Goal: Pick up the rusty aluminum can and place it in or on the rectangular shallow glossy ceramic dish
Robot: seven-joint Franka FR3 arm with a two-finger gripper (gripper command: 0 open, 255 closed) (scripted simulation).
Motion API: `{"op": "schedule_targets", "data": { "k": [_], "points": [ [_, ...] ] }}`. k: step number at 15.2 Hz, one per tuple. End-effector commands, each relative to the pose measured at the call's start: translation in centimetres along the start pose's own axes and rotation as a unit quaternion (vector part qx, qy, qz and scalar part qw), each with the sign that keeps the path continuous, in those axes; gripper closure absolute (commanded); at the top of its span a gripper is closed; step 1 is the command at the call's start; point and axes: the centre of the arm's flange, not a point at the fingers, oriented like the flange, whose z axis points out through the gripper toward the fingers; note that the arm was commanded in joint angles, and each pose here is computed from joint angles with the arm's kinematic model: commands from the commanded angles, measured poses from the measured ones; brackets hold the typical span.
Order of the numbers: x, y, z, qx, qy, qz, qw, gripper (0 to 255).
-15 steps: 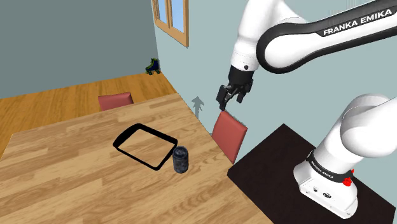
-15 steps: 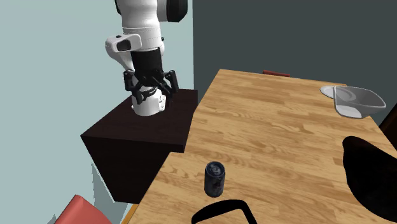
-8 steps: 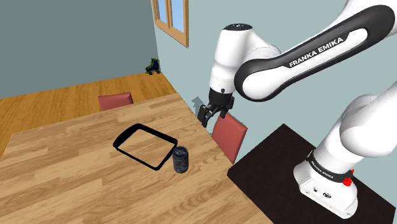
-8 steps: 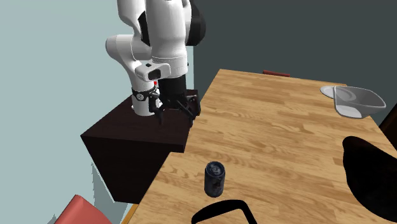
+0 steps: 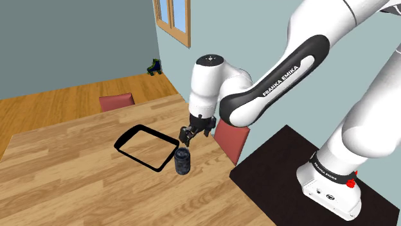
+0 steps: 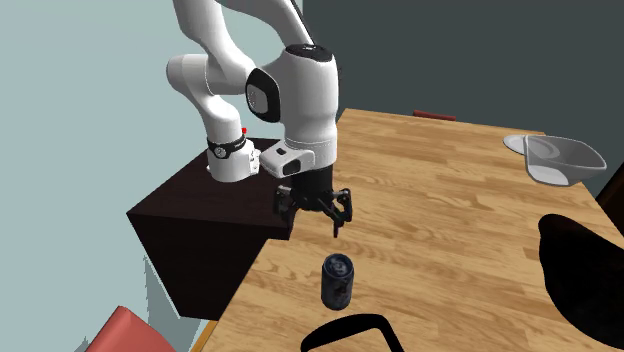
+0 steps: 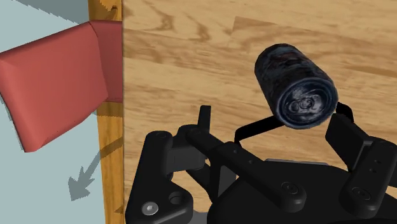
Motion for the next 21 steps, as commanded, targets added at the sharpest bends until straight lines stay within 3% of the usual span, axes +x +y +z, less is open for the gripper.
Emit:
{"op": "schedule_targets", "data": {
  "k": [1,5,12,21],
  "points": [
    [0.0,-1.9,2.1,0.001,0.002,0.001,1.0000,0],
    [0.4,-5.5,5.8,0.000,0.005,0.003,1.0000,0],
    [0.5,-5.5,9.4,0.000,0.005,0.003,1.0000,0],
    [0.5,-5.5,9.7,0.000,0.005,0.003,1.0000,0]
  ]
}}
